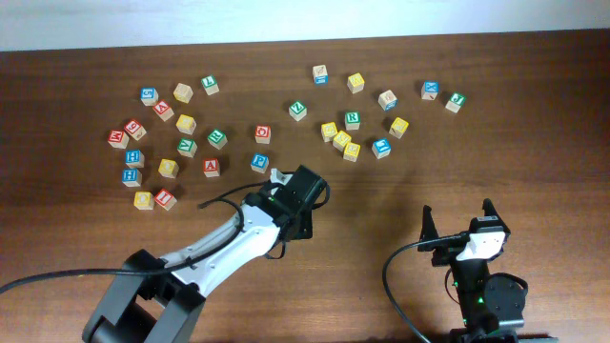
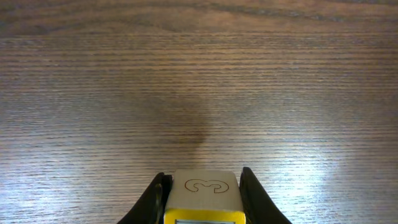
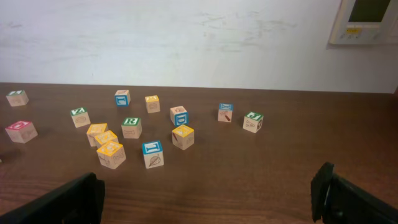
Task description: Spell out CVPR
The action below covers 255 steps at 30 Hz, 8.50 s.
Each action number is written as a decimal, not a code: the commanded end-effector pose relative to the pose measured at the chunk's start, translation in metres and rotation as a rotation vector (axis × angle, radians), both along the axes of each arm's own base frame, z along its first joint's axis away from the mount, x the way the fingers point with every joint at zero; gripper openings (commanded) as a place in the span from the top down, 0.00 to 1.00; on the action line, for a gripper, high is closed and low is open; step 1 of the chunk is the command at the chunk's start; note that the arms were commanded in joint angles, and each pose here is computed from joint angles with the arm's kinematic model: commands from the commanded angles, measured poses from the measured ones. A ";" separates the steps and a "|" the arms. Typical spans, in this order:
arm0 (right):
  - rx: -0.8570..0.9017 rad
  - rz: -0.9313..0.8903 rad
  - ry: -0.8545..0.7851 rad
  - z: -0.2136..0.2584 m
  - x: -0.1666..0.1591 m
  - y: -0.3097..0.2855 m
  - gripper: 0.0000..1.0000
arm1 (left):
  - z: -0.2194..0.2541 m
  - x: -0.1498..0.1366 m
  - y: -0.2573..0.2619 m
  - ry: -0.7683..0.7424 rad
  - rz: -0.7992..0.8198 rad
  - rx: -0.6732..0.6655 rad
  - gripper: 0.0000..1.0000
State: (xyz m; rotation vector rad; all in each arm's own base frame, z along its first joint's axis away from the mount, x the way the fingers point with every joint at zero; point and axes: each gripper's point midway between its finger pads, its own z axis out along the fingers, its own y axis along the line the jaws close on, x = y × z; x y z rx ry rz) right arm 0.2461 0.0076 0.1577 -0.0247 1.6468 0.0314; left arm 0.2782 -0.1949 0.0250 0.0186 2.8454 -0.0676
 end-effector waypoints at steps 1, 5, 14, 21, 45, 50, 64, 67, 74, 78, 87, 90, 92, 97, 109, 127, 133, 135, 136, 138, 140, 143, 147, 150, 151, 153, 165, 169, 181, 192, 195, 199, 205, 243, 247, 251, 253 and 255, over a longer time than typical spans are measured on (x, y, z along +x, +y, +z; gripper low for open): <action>0.011 -0.008 0.005 -0.003 0.000 -0.001 0.02 | -0.001 -0.004 -0.006 0.029 0.006 -0.033 0.91; 0.011 -0.008 0.005 -0.003 0.000 -0.001 0.02 | -0.002 -0.005 -0.006 0.032 0.004 -0.036 0.91; 0.011 -0.008 0.005 -0.003 0.000 -0.001 0.02 | -0.010 -0.006 -0.005 0.030 0.004 -0.038 0.92; 0.011 -0.008 0.005 -0.003 0.000 -0.001 0.02 | -0.026 -0.004 -0.010 0.044 0.002 -0.038 0.90; 0.011 -0.008 0.005 -0.003 0.000 -0.001 0.02 | -0.027 0.007 0.023 0.035 0.063 0.048 0.69; 0.011 -0.008 0.005 -0.003 0.000 -0.001 0.02 | -0.023 0.010 0.020 0.030 0.063 0.042 0.48; 0.011 -0.008 0.005 -0.003 0.000 -0.001 0.02 | 0.158 0.062 0.062 -0.205 0.237 -0.070 0.18; 0.011 -0.008 0.005 -0.003 0.000 -0.001 0.02 | 0.149 0.063 0.116 -0.170 0.370 0.017 0.02; 0.011 -0.008 0.005 -0.003 0.000 -0.001 0.02 | 0.119 0.066 0.193 -0.092 0.586 0.070 0.01; 0.011 -0.008 0.005 -0.003 0.000 -0.001 0.02 | 0.114 0.070 0.222 -0.086 0.672 0.074 0.01; 0.011 -0.008 0.005 -0.003 0.000 -0.001 0.02 | 0.058 0.084 0.194 0.068 0.522 -0.003 0.01; 0.011 -0.008 0.005 -0.003 0.000 -0.001 0.02 | 0.066 0.107 0.196 -0.025 0.535 -0.032 0.02; 0.011 -0.008 0.005 -0.003 0.000 -0.001 0.02 | 0.071 0.120 0.197 -0.083 0.582 -0.065 0.02; 0.011 -0.008 0.005 -0.003 0.000 -0.001 0.02 | 0.097 0.171 0.198 -0.311 0.605 -0.142 0.08; 0.011 -0.008 0.005 -0.003 0.000 -0.001 0.02 | 0.038 0.204 0.215 -0.344 0.782 -0.116 0.27; 0.011 -0.008 0.005 -0.003 0.000 -0.001 0.02 | -0.004 0.195 0.229 -0.280 0.836 -0.021 0.49; 0.011 -0.008 0.005 -0.003 0.000 -0.001 0.02 | -0.015 0.193 0.229 -0.258 0.836 -0.010 0.44; 0.011 -0.008 0.005 -0.003 0.000 -0.001 0.02 | -0.015 0.195 0.230 -0.266 0.838 -0.013 0.46; 0.011 -0.008 0.005 -0.003 0.000 -0.001 0.02 | -0.014 0.195 0.231 -0.270 0.839 -0.012 0.48; 0.011 -0.008 0.005 -0.003 0.000 -0.001 0.02 | -0.013 0.197 0.235 -0.278 0.847 -0.015 0.58; 0.011 -0.008 0.005 -0.003 0.000 -0.001 0.02 | -0.013 0.197 0.236 -0.278 0.851 -0.014 0.62; 0.011 -0.008 0.005 -0.003 0.000 -0.001 0.02 | -0.013 0.197 0.236 -0.282 0.850 -0.017 0.63; 0.011 -0.008 0.005 -0.003 0.000 -0.001 0.02 | -0.010 0.202 0.235 -0.300 0.849 -0.030 0.71; 0.011 -0.008 0.005 -0.003 0.000 -0.001 0.02 | -0.010 0.202 0.235 -0.299 0.848 -0.033 0.72; 0.011 -0.008 0.005 -0.003 0.000 -0.001 0.02 | -0.010 0.202 0.235 -0.299 0.848 -0.033 0.72; 0.011 -0.008 0.005 -0.003 0.000 -0.001 0.02 | -0.008 0.203 0.235 -0.303 0.848 -0.035 0.73; 0.011 -0.008 0.005 -0.003 0.000 -0.001 0.02 | 0.112 0.197 0.207 -0.426 0.769 -0.263 0.78; 0.011 -0.008 0.005 -0.003 0.000 -0.001 0.02 | 0.167 0.180 0.147 -0.385 0.576 -0.553 0.78; 0.011 -0.008 0.005 -0.003 0.000 -0.001 0.02 | 0.111 0.033 -0.049 -0.071 0.129 -0.323 0.78; 0.011 -0.008 0.005 -0.003 0.000 -0.001 0.02 | 0.010 0.011 -0.060 -0.083 0.114 -0.004 0.77; 0.011 -0.008 0.005 -0.003 0.000 -0.001 0.02 | -0.002 0.008 -0.060 -0.049 0.109 0.010 0.76; 0.011 -0.008 0.005 -0.003 0.000 -0.001 0.02 | -0.002 0.013 -0.053 -0.085 0.121 0.050 0.74; 0.011 -0.008 0.005 -0.003 0.000 -0.001 0.02 | -0.008 0.004 -0.047 -0.043 0.117 0.066 0.74; 0.011 -0.008 0.005 -0.003 0.000 -0.001 0.02 | -0.004 0.024 -0.036 -0.065 0.133 0.060 0.55; 0.011 -0.008 0.005 -0.003 0.000 -0.001 0.02 | 0.014 0.032 -0.040 -0.099 0.143 0.023 0.55; 0.011 -0.008 0.005 -0.003 0.000 -0.001 0.02 | 0.074 0.059 -0.027 -0.208 0.173 -0.084 0.46; 0.011 -0.008 0.005 -0.003 0.000 -0.001 0.02 | 0.117 0.066 -0.012 -0.281 0.156 -0.137 0.37; 0.011 -0.008 0.005 -0.003 0.000 -0.001 0.02 | 0.156 0.066 0.022 -0.341 0.225 -0.171 0.36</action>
